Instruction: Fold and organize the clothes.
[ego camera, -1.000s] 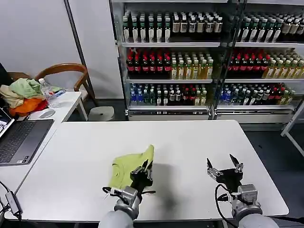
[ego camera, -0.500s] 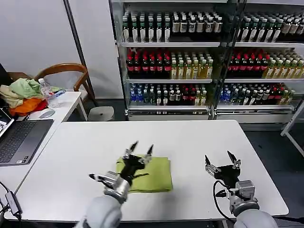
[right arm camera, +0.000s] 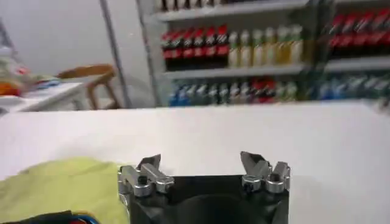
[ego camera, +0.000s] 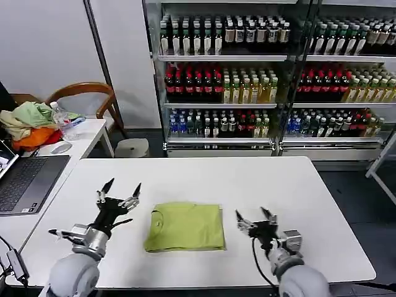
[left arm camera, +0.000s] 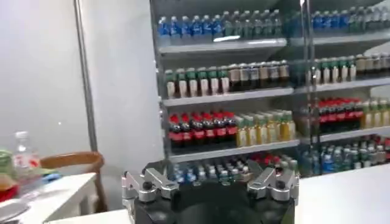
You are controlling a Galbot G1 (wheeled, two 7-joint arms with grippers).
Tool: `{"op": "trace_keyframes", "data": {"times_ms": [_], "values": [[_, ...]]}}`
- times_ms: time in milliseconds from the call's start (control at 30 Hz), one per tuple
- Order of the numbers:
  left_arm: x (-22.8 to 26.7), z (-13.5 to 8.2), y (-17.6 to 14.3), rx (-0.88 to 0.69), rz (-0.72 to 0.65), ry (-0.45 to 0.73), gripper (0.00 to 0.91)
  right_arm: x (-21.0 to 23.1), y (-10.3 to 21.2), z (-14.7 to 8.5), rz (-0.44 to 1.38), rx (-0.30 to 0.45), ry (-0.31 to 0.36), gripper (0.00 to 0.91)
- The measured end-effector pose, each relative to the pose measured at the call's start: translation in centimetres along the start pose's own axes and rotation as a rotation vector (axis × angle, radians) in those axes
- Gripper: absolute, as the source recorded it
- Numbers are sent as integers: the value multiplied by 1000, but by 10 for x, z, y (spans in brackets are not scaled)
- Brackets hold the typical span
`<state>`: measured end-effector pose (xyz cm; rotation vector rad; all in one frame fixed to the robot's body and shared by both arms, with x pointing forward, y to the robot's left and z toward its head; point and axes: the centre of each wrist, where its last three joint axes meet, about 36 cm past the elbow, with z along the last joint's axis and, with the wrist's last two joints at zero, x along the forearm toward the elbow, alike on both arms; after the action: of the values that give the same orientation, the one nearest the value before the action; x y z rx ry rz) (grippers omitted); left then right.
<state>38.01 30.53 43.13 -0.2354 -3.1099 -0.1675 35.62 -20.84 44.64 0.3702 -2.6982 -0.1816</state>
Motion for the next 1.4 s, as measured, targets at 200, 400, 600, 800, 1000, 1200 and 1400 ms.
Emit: {"op": "trace_keyframes", "data": {"times_ms": [200, 400, 600, 800, 1000, 1200, 1400], "values": [[6, 4, 20, -30, -31, -5, 907, -22, 11, 12, -123, -89, 86, 907], [11, 8, 30, -48, -46, -4, 907, -40, 12, 21, -183, -151, 149, 907], [14, 11, 34, -53, -53, -3, 907, -55, 13, 30, -214, -198, 189, 232], [19, 19, 37, -76, -56, 9, 907, -61, 10, 34, -225, -225, 207, 0], [19, 20, 39, -80, -59, 11, 907, -64, 12, 36, -239, -244, 219, 0], [19, 25, 40, -84, -62, 18, 907, -66, 12, 38, -245, -255, 229, 0], [18, 26, 40, -85, -64, 18, 907, -71, 10, 36, -239, -253, 227, 0]]}}
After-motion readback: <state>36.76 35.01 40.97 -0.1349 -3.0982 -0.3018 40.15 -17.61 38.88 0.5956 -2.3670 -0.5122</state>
